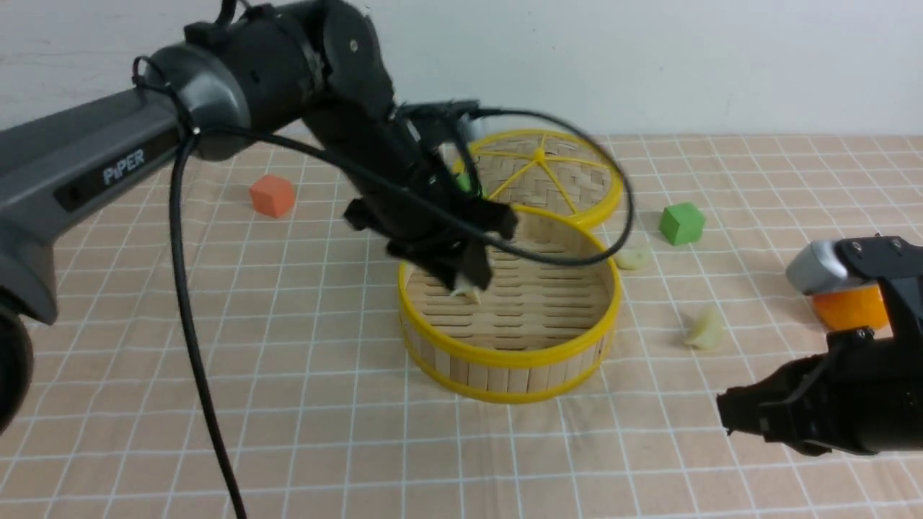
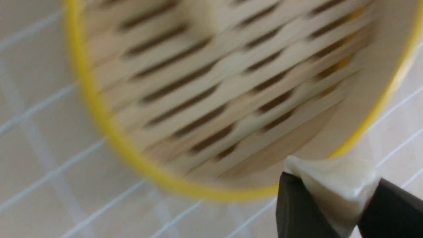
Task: Put the dumplings into the steamer on the table with the brown tablecloth.
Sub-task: 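Place the dumpling into the bamboo steamer basket with the left gripper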
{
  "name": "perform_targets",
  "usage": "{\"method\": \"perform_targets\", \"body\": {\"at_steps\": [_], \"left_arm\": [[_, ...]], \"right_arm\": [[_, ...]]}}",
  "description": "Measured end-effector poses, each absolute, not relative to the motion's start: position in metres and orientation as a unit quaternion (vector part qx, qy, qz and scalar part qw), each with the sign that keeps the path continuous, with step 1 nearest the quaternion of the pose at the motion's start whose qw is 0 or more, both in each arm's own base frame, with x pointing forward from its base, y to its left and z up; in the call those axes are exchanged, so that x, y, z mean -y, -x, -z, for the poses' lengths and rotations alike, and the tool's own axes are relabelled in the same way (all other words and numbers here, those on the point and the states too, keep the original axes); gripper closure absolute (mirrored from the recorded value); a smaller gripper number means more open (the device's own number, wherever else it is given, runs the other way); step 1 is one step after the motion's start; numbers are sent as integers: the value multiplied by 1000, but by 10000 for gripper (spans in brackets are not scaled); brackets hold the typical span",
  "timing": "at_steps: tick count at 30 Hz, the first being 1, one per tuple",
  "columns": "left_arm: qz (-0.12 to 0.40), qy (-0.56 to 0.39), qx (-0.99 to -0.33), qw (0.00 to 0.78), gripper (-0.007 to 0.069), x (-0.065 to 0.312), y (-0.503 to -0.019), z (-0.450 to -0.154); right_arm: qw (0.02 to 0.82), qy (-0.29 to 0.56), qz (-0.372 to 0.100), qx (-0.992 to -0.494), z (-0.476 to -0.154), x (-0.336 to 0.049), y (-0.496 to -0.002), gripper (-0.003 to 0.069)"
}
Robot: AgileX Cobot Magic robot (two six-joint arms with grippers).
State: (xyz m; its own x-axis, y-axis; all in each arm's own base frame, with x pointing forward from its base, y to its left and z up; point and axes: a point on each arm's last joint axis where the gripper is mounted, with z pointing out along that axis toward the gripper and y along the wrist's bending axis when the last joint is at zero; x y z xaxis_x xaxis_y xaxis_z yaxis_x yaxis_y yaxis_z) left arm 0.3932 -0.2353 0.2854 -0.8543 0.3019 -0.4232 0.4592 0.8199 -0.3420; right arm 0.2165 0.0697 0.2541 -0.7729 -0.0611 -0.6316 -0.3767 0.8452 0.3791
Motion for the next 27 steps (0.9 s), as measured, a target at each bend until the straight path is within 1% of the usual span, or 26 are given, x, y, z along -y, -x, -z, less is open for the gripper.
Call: {"method": "perform_targets", "body": {"at_steps": [2, 4, 6, 7, 8, 10, 12, 14, 16, 20, 23, 24, 25, 27], "left_arm": [[229, -203, -927, 218, 394, 260, -403, -281], [222, -195, -929, 222, 394, 269, -409, -269], [182, -187, -937, 232, 394, 282, -422, -242], [179, -186, -937, 234, 394, 283, -423, -242], [148, -178, -944, 234, 394, 287, -431, -221], [130, -170, -947, 238, 394, 288, -438, -209], [123, -157, -950, 241, 394, 290, -444, -198], [124, -143, -951, 244, 393, 290, -446, -196], [128, -138, -950, 249, 370, 292, -447, -195], [138, -132, -947, 258, 246, 294, -448, -195], [155, -124, -946, 255, 155, 296, -447, -198], [156, -123, -946, 255, 151, 296, -447, -199], [159, -122, -947, 251, 132, 296, -445, -204], [161, -125, -946, 253, 125, 295, -440, -223]], "right_arm": [[305, 113, -256, -910, -250, -71, -220, 582], [299, 110, -259, -912, -247, -71, -221, 581], [285, 100, -269, -915, -242, -73, -224, 578], [283, 100, -269, -915, -241, -73, -224, 577], [276, 96, -276, -916, -239, -74, -225, 575], [274, 95, -279, -915, -239, -74, -225, 574], [275, 101, -279, -915, -239, -75, -225, 573], [277, 107, -278, -914, -239, -75, -225, 571], [277, 109, -277, -913, -239, -75, -225, 571], [278, 110, -278, -913, -239, -75, -225, 566], [278, 108, -280, -913, -239, -75, -225, 564], [278, 108, -280, -913, -239, -75, -225, 564], [278, 108, -280, -913, -239, -75, -225, 564], [280, 113, -278, -912, -239, -75, -225, 562]]}}
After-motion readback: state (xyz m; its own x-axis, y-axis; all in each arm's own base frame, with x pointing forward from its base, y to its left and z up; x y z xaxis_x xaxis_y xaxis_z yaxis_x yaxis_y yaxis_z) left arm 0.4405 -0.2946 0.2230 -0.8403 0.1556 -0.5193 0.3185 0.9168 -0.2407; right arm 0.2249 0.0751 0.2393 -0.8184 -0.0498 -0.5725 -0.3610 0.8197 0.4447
